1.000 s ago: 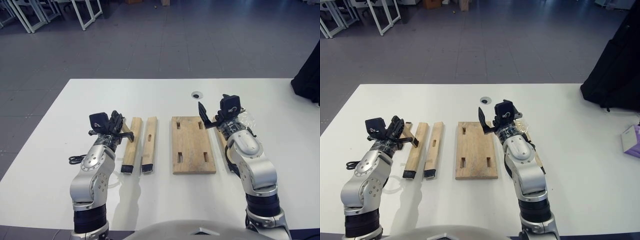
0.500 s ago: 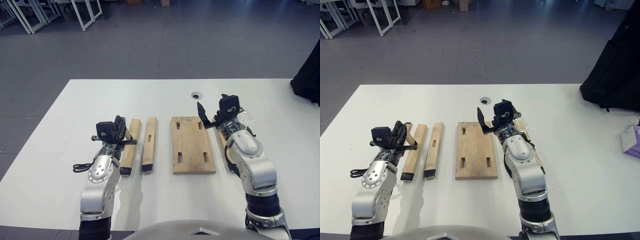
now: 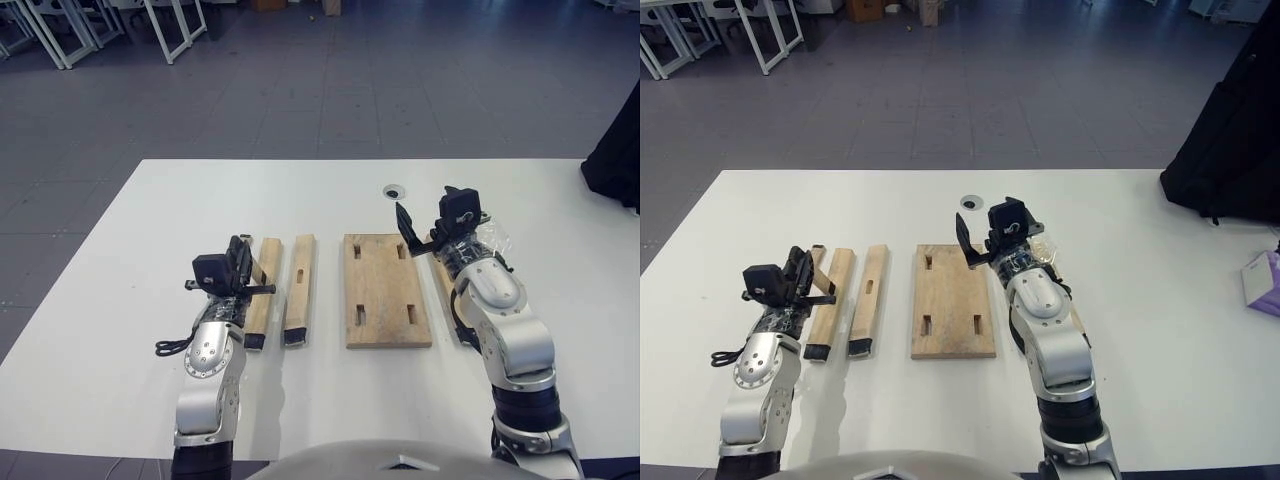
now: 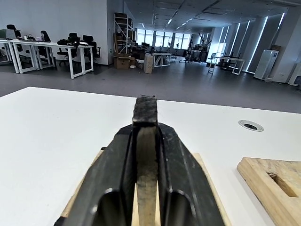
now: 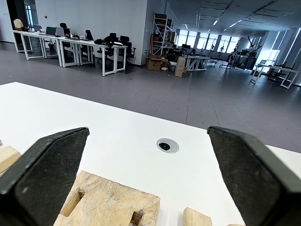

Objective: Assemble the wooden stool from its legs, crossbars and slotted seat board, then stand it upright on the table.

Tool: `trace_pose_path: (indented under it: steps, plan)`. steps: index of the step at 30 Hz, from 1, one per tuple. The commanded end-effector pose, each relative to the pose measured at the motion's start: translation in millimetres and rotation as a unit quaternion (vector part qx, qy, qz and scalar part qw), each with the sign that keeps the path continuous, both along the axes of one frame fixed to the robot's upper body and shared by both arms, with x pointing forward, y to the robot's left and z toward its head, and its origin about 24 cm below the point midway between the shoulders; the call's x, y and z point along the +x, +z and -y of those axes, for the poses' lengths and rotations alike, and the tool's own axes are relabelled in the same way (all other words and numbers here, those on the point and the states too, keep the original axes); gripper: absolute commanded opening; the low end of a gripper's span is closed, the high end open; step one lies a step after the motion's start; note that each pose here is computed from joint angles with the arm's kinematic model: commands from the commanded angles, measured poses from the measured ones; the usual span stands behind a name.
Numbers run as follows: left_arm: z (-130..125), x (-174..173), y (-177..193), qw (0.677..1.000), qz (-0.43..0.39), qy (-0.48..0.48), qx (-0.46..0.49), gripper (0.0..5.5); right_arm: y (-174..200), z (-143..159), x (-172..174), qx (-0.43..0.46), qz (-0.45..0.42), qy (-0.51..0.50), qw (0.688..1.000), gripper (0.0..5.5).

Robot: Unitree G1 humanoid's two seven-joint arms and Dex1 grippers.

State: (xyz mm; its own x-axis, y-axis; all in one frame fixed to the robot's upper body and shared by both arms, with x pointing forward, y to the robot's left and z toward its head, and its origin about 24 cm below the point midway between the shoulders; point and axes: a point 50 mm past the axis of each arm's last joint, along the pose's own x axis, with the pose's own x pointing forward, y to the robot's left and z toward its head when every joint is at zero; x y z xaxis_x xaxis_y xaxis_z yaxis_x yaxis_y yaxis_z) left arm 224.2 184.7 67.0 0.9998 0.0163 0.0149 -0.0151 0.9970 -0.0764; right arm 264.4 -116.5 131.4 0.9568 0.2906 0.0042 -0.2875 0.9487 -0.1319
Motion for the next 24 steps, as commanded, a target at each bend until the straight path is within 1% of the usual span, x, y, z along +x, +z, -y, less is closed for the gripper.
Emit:
trace_pose_path:
  steps: [1,3,4,8,11,13,17,19,20,21,22,23,24]
  plan:
    - [3.5,15.0,-3.7,1.000,-0.012,-0.015,-0.005,0.44,4.5,-0.4,2.4,-0.005,0.011,-0.001,1.000,4.64]
    - [3.2,17.5,-7.0,1.000,-0.016,-0.016,0.000,0.44,4.2,0.5,1.5,-0.006,0.010,-0.002,1.000,4.64]
    - [2.9,17.7,-9.7,1.000,-0.021,-0.016,0.001,0.81,4.1,1.1,1.1,-0.007,0.010,-0.004,1.000,4.64]
    - [1.4,11.4,-14.6,1.000,-0.029,-0.001,0.005,1.41,4.7,-1.2,4.0,-0.009,0.009,0.007,1.000,4.64]
    - [3.3,15.6,3.6,1.000,-0.001,0.000,0.005,1.96,4.8,-0.6,3.9,-0.010,0.009,0.007,1.000,4.64]
    - [3.3,23.0,28.1,1.000,0.030,-0.002,0.008,2.28,4.5,-0.1,3.7,-0.010,0.009,0.005,1.000,4.64]
    - [0.8,52.7,92.8,0.995,0.096,-0.018,0.013,2.33,3.3,-0.7,2.7,-0.006,0.009,-0.002,1.000,4.64]
    - [-2.8,76.3,126.7,0.992,0.115,-0.040,0.019,2.33,3.0,-1.8,2.9,-0.004,0.009,-0.004,1.000,4.64]
    - [-4.5,86.4,137.0,0.992,0.111,-0.050,0.017,2.33,2.9,-2.4,3.2,-0.004,0.009,-0.003,1.000,4.64]
    - [-4.7,94.5,140.9,0.993,0.097,-0.062,0.009,2.33,2.9,-2.5,3.2,-0.004,0.010,-0.003,1.000,4.64]
    - [-5.6,101.0,134.3,0.995,0.072,-0.069,0.005,2.33,2.8,-3.0,3.7,-0.004,0.009,-0.002,1.000,4.64]
    - [-5.2,104.9,124.0,0.996,0.044,-0.075,0.002,2.33,2.8,-3.0,3.9,-0.004,0.009,-0.002,1.000,4.64]
    - [-6.5,106.3,106.2,0.998,0.008,-0.068,0.005,2.33,2.9,-3.2,4.1,-0.004,0.010,-0.001,1.000,4.64]
